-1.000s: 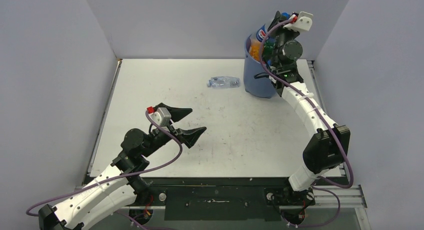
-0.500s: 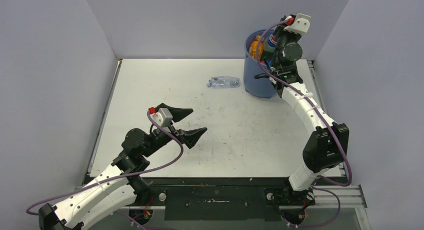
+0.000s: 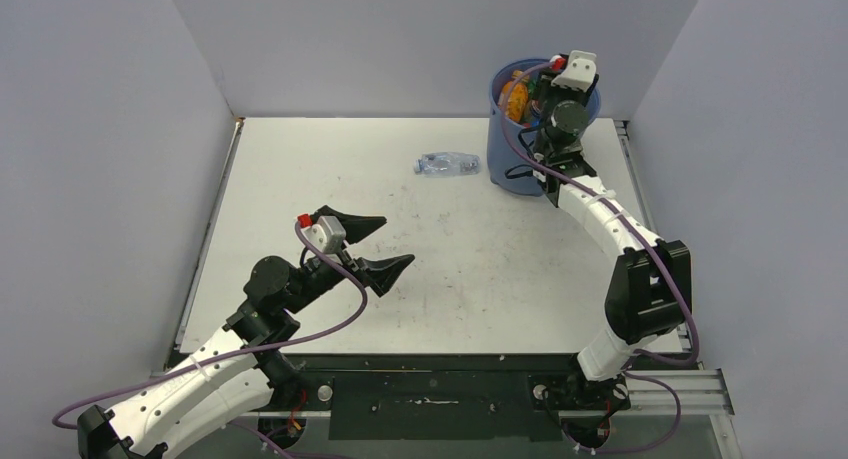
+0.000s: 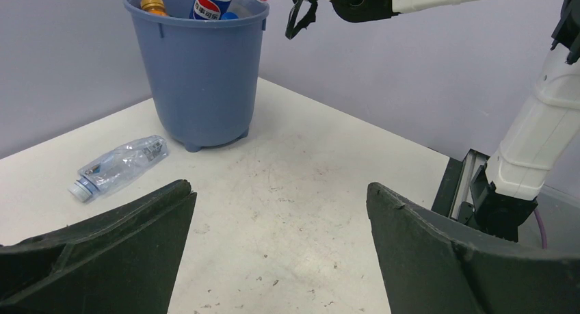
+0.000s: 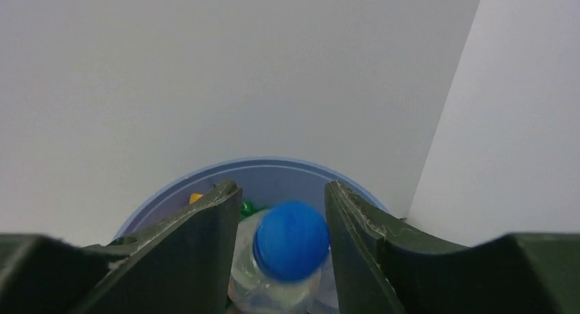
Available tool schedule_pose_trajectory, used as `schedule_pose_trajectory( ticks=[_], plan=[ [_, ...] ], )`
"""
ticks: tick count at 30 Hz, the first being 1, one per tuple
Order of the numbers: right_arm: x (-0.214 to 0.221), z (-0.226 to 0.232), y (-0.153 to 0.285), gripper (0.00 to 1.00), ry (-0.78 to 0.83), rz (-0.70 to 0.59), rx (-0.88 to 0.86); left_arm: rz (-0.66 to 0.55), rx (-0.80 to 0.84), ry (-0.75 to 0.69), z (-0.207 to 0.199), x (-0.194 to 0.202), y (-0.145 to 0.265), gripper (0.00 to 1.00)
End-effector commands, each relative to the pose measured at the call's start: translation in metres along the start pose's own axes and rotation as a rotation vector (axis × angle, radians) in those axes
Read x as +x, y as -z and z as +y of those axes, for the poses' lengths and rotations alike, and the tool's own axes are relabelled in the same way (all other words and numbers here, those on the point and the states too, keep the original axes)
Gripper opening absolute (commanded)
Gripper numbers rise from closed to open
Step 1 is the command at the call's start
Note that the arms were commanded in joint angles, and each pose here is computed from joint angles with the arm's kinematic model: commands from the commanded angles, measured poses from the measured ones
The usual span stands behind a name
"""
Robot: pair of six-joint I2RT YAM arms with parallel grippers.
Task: Put the plastic bottles in the bin
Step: Place the plastic bottle in the trash bin.
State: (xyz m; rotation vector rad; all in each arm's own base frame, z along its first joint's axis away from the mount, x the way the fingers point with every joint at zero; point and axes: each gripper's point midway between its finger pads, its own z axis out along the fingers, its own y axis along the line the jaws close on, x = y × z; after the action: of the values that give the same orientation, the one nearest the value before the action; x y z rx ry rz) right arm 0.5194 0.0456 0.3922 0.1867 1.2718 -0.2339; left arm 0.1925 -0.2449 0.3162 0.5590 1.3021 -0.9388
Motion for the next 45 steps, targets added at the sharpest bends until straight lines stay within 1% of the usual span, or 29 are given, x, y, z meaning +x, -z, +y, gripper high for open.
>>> schedule_pose_trajectory(
  ticks=[1, 3, 4, 10, 11, 13, 16, 18, 22, 27, 33, 38, 41, 42, 45],
  plan=[
    [-0.016, 0.0, 0.002, 0.55, -0.027, 0.004, -0.036, -0.042, 0.018, -0.013, -0.005, -0.012, -0.002, 0.96],
    [-0.017, 0.001, 0.0, 0.63, -0.034, 0.026, -0.045, -0.042, 0.018, -0.013, -0.005, -0.012, -0.002, 0.96],
    [-0.015, 0.002, -0.001, 0.63, -0.035, 0.042, -0.052, -0.043, 0.019, -0.014, -0.005, -0.013, -0.002, 0.96],
    [-0.026, -0.002, -0.007, 0.6, -0.13, 0.047, -0.058, -0.042, 0.02, -0.014, -0.005, -0.013, -0.002, 0.96],
    [-0.029, -0.003, -0.007, 0.59, -0.15, 0.042, -0.059, -0.041, 0.022, -0.013, -0.006, -0.012, -0.002, 0.96],
    [-0.037, -0.004, -0.008, 0.53, -0.194, 0.028, -0.07, -0.038, 0.02, -0.014, -0.005, -0.011, -0.002, 0.96],
    [-0.049, 0.0, -0.013, 0.36, -0.225, 0.029, -0.098, -0.032, 0.023, -0.012, -0.006, -0.009, -0.003, 0.96],
    [-0.049, 0.004, -0.014, 0.3, -0.224, 0.05, -0.118, -0.031, 0.027, -0.012, -0.007, -0.01, -0.003, 0.96],
    [-0.042, 0.011, -0.014, 0.29, -0.24, 0.078, -0.142, -0.036, 0.033, -0.013, -0.008, -0.011, -0.002, 0.96],
    [-0.021, 0.019, -0.013, 0.26, -0.247, 0.129, -0.163, -0.03, 0.037, -0.011, -0.009, -0.009, -0.003, 0.96],
    [0.009, 0.023, -0.019, 0.25, -0.183, 0.23, -0.152, -0.026, 0.034, -0.014, -0.009, -0.008, -0.003, 0.96],
    [0.032, 0.02, -0.018, 0.17, -0.135, 0.29, -0.134, -0.02, 0.035, -0.015, -0.008, -0.006, -0.004, 0.96],
    [0.044, 0.017, -0.017, 0.17, -0.115, 0.323, -0.116, -0.017, 0.032, -0.014, -0.008, -0.006, -0.004, 0.96],
    [0.046, 0.017, -0.017, 0.18, -0.113, 0.33, -0.113, -0.017, 0.032, -0.014, -0.008, -0.006, -0.004, 0.96],
    [0.054, 0.018, -0.014, 0.28, -0.112, 0.351, -0.111, -0.016, 0.033, -0.015, -0.008, -0.006, -0.004, 0.96]
  ],
)
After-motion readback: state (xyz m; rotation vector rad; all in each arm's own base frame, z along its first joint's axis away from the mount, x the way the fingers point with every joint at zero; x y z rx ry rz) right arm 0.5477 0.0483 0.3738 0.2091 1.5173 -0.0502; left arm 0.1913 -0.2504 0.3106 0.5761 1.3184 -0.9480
